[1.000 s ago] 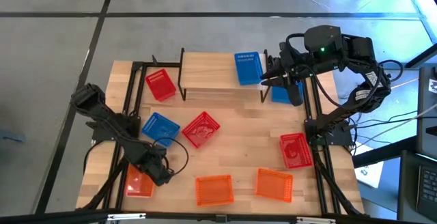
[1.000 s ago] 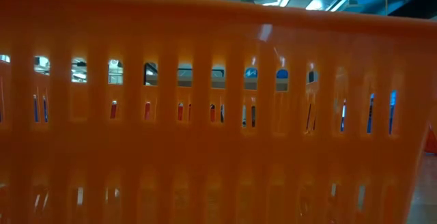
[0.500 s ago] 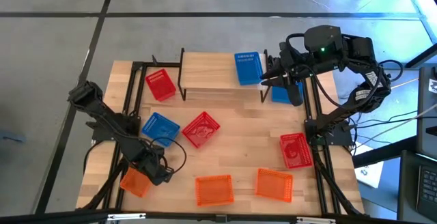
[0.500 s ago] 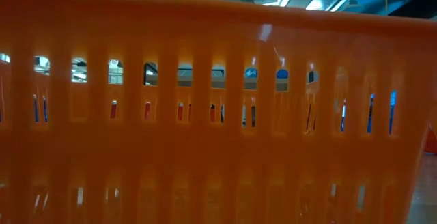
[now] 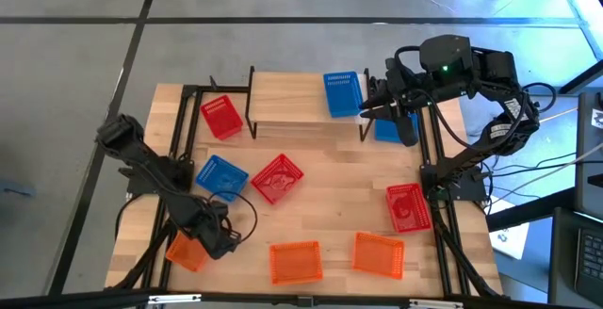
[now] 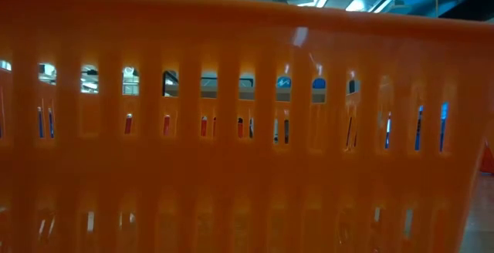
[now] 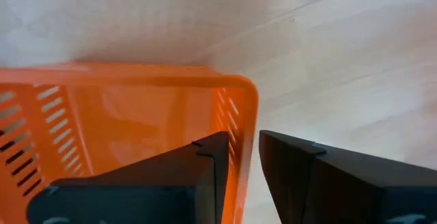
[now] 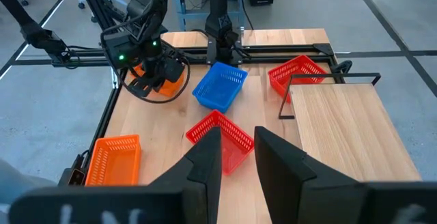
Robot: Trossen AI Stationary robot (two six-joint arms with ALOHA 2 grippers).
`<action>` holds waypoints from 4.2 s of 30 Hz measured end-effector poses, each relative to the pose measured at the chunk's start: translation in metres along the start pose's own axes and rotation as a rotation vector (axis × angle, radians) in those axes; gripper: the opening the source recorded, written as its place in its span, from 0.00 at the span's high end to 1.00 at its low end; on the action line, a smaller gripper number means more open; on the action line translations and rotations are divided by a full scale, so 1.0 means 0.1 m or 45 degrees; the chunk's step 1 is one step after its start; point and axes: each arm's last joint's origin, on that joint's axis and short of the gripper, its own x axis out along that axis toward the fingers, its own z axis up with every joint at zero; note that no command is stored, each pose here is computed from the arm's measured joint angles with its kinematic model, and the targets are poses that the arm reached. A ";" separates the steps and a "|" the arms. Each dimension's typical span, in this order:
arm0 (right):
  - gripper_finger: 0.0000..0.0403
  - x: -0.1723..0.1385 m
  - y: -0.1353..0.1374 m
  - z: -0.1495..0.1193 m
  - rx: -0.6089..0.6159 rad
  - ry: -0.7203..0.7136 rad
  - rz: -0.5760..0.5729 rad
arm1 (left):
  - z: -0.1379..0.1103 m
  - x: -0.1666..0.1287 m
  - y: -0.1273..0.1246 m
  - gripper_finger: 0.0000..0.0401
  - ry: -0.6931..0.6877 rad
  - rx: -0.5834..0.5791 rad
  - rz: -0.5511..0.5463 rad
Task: Stack baskets on shelf by color
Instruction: Put the left orange basket on the shelf
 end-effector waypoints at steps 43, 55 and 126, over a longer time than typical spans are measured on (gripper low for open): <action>0.79 0.00 0.00 -0.06 -0.136 0.080 -0.017 | 0.77 -2.12 -0.39 1.00 -0.231 1.606 -0.043; 0.79 0.38 -0.04 -0.03 -0.598 0.135 0.175 | 1.18 -2.31 -0.52 1.00 -0.584 1.969 -0.016; 0.79 2.34 -0.27 -0.10 -0.484 0.136 0.558 | 1.34 -2.37 -0.73 1.00 -0.651 2.250 -0.424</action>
